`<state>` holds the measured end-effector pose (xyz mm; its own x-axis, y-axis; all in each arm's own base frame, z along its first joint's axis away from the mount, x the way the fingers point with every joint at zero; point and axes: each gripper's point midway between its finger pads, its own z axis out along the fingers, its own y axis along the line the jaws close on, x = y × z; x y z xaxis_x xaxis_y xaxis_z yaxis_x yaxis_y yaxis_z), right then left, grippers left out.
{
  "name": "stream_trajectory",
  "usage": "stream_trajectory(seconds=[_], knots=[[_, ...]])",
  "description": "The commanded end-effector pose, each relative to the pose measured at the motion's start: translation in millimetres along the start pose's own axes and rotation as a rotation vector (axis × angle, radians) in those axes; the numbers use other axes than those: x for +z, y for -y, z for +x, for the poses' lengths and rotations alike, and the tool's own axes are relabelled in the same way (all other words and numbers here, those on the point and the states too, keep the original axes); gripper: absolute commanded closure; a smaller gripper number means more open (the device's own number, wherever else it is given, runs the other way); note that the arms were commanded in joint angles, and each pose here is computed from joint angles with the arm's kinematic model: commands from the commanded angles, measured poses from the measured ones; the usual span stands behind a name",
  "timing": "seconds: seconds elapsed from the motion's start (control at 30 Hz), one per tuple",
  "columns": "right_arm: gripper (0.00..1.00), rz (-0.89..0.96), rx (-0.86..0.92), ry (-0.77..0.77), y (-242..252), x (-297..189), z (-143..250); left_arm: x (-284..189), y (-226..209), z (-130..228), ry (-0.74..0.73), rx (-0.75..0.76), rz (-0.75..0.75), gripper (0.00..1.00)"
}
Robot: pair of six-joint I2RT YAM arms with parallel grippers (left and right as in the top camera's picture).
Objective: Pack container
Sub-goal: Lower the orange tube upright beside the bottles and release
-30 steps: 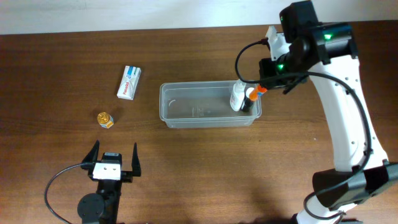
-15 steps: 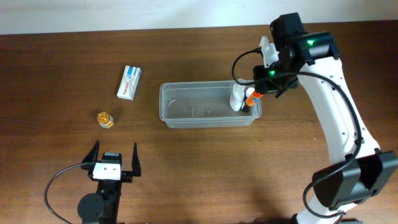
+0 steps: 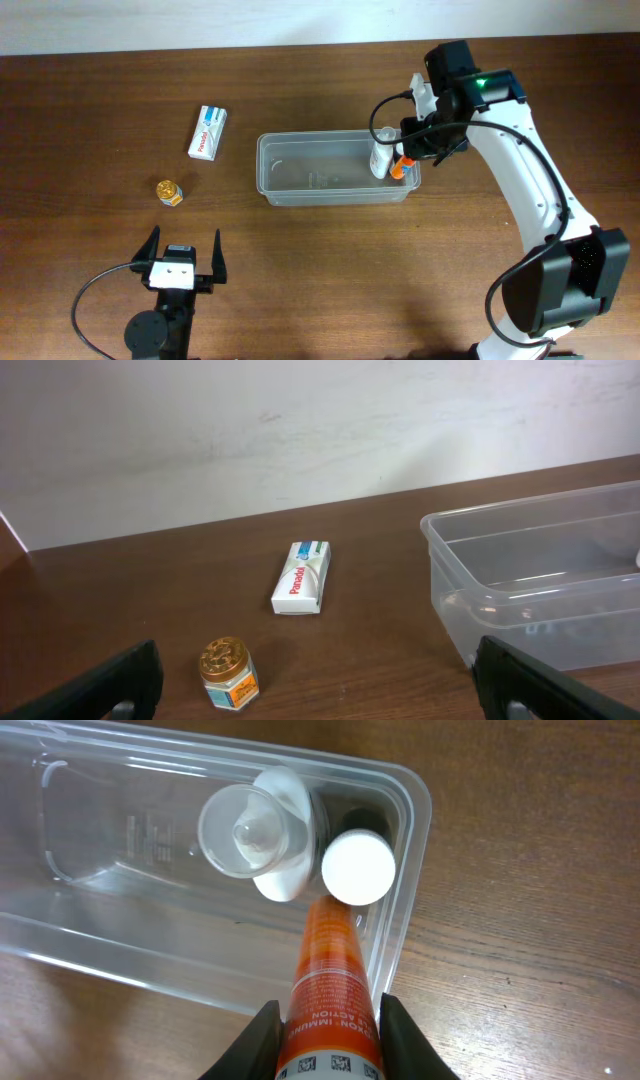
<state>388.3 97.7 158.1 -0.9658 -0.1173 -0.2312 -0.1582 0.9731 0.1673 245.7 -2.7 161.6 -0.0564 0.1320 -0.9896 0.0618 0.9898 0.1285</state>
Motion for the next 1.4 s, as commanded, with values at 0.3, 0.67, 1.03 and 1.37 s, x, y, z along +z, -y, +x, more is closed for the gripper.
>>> stream_trajectory(seconds=[0.3, 0.67, 1.03, 1.37], knots=[[0.77, 0.007, 0.012, -0.039, 2.8, 25.9, 0.4, 0.0, -2.2, 2.0, -0.002, 0.016, -0.011, 0.01], [0.76, 0.01, 0.017, -0.075, 5.7, 42.5, 2.0, 0.0, -2.2, 2.0, -0.002, 0.016, -0.011, 0.01], [0.76, 0.017, 0.018, -0.075, 6.8, 42.5, 2.1, 0.0, -2.2, 2.0, -0.002, 0.016, -0.011, 0.01], [0.76, 0.017, 0.031, -0.076, 6.8, 42.5, 2.2, 0.0, -2.2, 2.0, -0.002, 0.016, -0.011, 0.01]])
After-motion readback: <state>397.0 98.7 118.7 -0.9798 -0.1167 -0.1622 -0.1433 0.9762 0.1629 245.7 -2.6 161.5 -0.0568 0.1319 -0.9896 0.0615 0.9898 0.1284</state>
